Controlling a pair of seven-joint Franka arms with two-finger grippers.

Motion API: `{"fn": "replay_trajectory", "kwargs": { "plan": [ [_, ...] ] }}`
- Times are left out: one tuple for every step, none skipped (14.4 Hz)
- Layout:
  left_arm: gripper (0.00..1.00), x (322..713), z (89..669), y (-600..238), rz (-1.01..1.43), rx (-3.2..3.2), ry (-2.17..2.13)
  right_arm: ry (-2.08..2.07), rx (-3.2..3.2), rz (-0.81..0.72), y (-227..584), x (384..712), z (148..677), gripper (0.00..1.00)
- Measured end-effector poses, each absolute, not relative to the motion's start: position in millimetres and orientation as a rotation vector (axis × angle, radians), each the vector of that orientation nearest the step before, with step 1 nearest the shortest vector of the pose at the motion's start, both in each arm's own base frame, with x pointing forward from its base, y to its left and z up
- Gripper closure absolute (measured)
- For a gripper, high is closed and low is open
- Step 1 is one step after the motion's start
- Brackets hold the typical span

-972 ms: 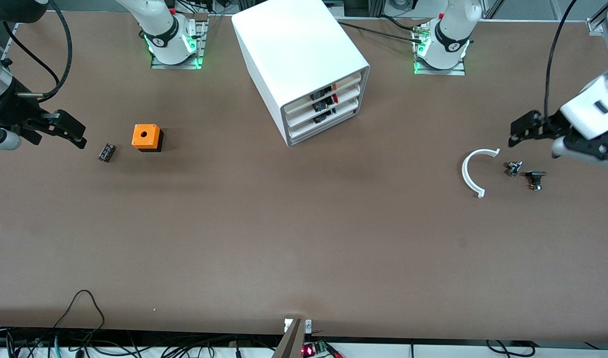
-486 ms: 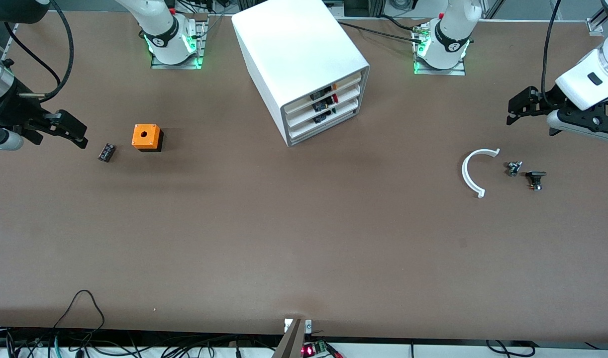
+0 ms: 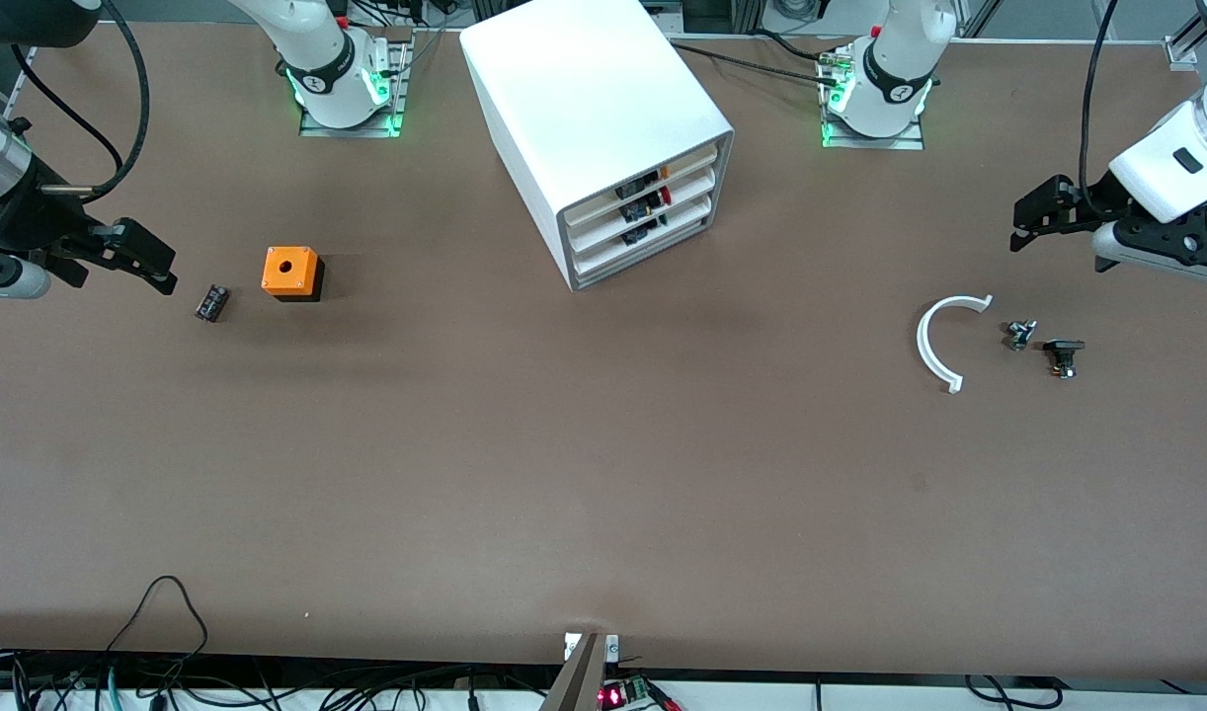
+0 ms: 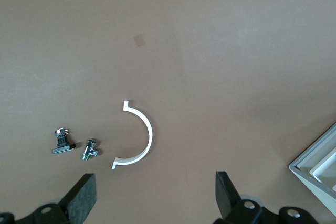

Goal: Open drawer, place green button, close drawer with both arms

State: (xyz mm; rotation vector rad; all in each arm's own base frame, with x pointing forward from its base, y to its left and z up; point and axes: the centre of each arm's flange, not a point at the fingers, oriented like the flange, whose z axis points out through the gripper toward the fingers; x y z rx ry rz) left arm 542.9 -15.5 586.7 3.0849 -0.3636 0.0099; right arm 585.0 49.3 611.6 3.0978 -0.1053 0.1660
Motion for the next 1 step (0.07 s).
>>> {"fn": "replay_trajectory", "kwargs": {
  "plan": [
    [0.0,543.2,587.4,-15.4,0.012,3.085,-0.363,-0.105,3.098,0.165,49.3,585.0,611.5,0.0]
  ]
}}
